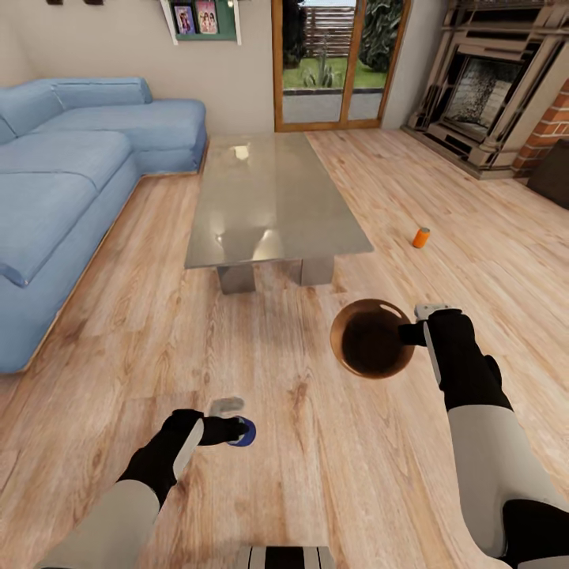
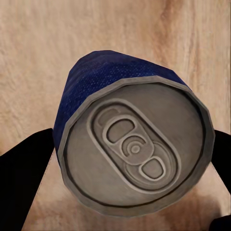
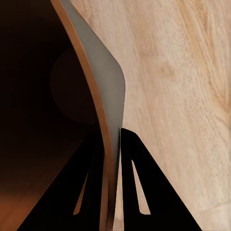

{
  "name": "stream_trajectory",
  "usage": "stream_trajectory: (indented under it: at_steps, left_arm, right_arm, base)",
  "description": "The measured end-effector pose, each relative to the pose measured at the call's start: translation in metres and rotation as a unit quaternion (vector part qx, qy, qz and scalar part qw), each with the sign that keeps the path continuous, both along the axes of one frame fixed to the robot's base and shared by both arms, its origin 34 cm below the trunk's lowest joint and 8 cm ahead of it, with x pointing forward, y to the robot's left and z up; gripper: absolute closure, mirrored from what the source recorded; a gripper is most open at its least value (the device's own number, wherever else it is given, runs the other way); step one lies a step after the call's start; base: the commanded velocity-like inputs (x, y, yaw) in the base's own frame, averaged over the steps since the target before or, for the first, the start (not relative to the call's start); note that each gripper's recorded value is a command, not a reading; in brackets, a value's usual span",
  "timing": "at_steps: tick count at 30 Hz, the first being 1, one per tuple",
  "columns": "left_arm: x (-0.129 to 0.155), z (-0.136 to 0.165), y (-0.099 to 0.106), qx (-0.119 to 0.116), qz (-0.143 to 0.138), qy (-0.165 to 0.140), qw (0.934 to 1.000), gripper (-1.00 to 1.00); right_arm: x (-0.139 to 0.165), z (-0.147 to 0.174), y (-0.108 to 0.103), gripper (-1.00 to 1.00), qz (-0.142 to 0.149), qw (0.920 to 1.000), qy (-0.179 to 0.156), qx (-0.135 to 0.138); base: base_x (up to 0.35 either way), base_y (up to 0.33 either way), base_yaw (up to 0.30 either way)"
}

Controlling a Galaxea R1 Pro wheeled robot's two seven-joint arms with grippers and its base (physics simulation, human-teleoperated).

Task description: Put the three can of soda from the living room inside the tash can in the kitchen.

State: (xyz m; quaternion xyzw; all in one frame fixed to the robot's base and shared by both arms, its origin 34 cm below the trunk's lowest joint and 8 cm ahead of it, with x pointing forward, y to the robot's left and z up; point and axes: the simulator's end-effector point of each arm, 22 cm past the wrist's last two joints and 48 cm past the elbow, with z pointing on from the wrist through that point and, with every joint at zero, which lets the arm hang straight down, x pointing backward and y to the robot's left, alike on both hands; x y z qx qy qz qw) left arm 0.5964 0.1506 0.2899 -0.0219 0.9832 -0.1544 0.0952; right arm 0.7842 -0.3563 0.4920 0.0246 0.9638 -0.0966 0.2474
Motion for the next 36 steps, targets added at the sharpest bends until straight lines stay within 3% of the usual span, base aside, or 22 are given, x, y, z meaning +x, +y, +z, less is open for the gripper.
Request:
stream_trajectory:
  at_steps: [6, 11, 13, 16, 20, 25, 30, 36]
  left_arm:
    - [0.040, 0.059, -0.004, -0.010, -0.007, -0.031, 0.9995, 1.00]
    - [0.057, 0.090, -0.008, -0.018, -0.011, -0.049, 0.9986, 1.00]
    - [0.061, 0.102, -0.013, -0.031, -0.014, -0.052, 0.9981, 1.00]
    - [0.064, 0.117, -0.019, -0.045, -0.020, -0.053, 0.9974, 1.00]
    - [0.065, 0.136, -0.023, -0.054, -0.024, -0.060, 0.9965, 1.00]
    - [0.057, 0.165, -0.027, -0.066, -0.029, -0.067, 0.9951, 1.00]
    - [0.051, 0.203, -0.031, -0.077, -0.034, -0.091, 0.9922, 1.00]
    - [0.053, 0.231, -0.042, -0.106, -0.042, -0.107, 0.9877, 1.00]
  right_arm:
    - [-0.017, -0.010, 0.001, 1.00, 0.000, 0.9996, 0.027, -0.001]
    - [-0.033, -0.021, 0.014, 1.00, -0.001, 0.9988, 0.048, 0.013]
    - [-0.046, -0.028, 0.014, 1.00, -0.006, 0.9980, 0.062, -0.001]
    - [-0.059, -0.032, 0.016, 1.00, -0.007, 0.9969, 0.075, -0.020]
    - [-0.072, -0.038, 0.033, 1.00, -0.010, 0.9961, 0.088, 0.003]
    - [-0.083, -0.035, 0.035, 1.00, -0.006, 0.9947, 0.102, -0.017]
    - [-0.086, -0.033, 0.068, 1.00, -0.001, 0.9943, 0.105, 0.021]
    - [-0.087, -0.021, 0.068, 1.00, 0.005, 0.9940, 0.109, 0.004]
  base:
    - [0.000, 0.000, 0.000]
    - [0.000, 0.000, 0.000]
    - [0.000, 0.000, 0.000]
    - [0.000, 0.000, 0.000]
    - [0.000, 0.000, 0.000]
    - [0.000, 0.000, 0.000]
    - [0.000, 0.000, 0.000]
    - [0.000, 0.000, 0.000]
